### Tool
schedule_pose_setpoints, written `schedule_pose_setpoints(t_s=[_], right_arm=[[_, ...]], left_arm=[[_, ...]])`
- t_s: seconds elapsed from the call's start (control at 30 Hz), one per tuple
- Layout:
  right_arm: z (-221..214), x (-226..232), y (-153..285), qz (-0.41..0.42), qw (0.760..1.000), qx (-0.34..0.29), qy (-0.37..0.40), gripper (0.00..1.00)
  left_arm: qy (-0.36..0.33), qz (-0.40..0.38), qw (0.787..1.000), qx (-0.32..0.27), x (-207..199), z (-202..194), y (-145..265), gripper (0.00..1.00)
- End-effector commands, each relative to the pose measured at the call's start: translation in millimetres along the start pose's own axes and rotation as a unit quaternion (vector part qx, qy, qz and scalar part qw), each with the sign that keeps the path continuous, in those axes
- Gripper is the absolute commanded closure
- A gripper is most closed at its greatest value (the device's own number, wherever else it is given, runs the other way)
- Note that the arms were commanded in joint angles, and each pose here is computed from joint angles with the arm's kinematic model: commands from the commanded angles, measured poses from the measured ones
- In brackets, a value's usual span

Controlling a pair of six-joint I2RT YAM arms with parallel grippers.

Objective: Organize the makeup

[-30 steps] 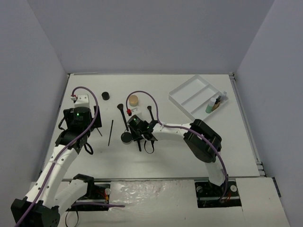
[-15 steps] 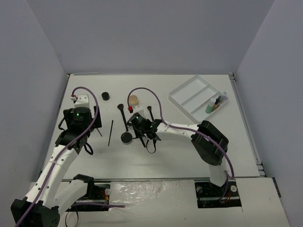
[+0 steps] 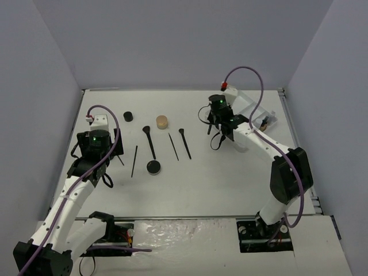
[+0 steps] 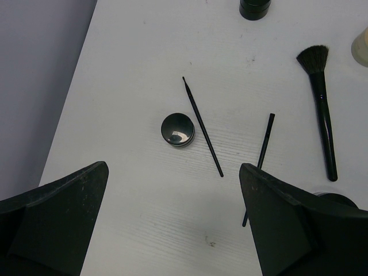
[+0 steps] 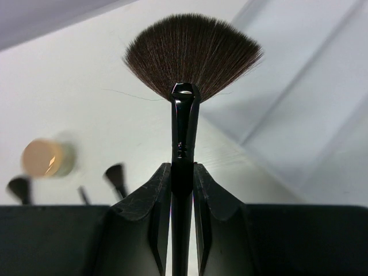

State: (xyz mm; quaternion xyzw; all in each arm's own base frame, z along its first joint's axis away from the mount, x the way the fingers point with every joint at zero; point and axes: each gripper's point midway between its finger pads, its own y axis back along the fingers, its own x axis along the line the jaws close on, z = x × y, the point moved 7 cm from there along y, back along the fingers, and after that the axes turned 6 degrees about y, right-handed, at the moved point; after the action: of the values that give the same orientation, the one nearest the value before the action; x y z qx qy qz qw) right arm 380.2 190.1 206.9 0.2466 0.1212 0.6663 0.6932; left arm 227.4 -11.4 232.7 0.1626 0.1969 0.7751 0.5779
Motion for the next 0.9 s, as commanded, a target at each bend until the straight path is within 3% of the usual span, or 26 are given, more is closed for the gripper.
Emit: schedule_pose_setpoints(t_s=[0.0,0.33,0.63,0.87], right_arm=[[37,-49,-9,-0.110,0.986,-0.072,-0.100,1.00],[61,-109,-69,-0.207,0.958,-0.093,-0.176,1.00],[79,-100,-121,-0.200,0.957,-0.100,-0.185,1.00],[61,-99,-152,-0.201,0.958,-0.080,-0.188,1.00]], left_arm=[[0.017,-0.008,0.999,-0.042,-3,20,6,0.03],[0.016,-0.010,0.999,-0.044,-3,19,7,0.03],[0.013,-0.010,0.999,-0.044,-4,19,7,0.03],[0.010,-0.008,0.999,-0.042,-4,18,7,0.03]])
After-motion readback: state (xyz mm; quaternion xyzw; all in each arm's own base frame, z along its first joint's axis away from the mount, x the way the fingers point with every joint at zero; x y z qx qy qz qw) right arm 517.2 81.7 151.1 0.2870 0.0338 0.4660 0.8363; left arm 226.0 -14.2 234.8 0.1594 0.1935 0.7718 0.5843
